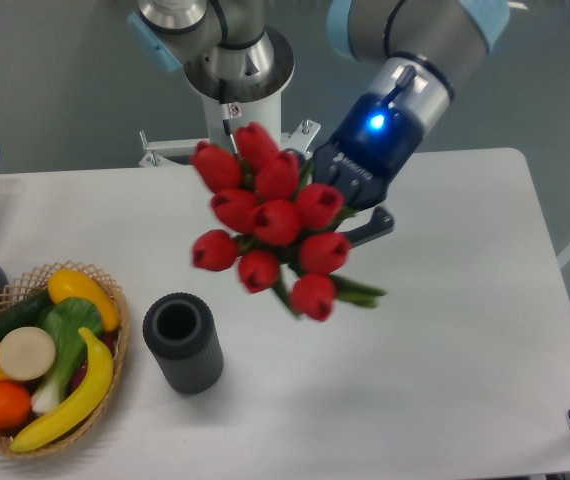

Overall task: Insert the flowers into the vase
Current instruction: 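Carry the red tulip bunch with the gripper over the black vase, then lower the tulip stems into the black vase opening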

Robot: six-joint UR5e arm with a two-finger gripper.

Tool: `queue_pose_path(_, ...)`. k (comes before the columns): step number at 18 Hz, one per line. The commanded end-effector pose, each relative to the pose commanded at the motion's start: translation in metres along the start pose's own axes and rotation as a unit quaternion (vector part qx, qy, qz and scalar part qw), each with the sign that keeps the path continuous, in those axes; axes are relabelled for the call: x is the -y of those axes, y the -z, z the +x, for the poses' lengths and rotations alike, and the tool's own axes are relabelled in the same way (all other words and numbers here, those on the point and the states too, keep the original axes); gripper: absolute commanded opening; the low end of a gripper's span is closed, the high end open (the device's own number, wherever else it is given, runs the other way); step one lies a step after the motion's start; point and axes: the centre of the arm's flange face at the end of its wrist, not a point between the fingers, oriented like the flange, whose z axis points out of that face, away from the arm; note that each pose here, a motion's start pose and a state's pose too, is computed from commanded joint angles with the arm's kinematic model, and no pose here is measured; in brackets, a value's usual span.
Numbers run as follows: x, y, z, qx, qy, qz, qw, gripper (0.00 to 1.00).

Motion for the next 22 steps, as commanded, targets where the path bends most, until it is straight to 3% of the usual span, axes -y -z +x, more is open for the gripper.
queue_pose_path(4,-0.016,-0.029,0.004,-0.035,0.010,0.017,0.9992,0.25)
queue_pose_path(9,-0.018,-0.032,0.007,-0.078,0.019,0.084,0.9932,0.25)
queue_pose_path(13,-0.035,-0.041,0.002,-0.105,-0.014,0.139,0.9846,0.24)
queue_pose_path(17,-0.068,-0.050,0.012,-0.111,-0.018,0.150,0.9823,0.24)
queue_pose_path(22,-0.083,-0.055,0.021,-0.117,-0.007,0.156,0.9809,0.22)
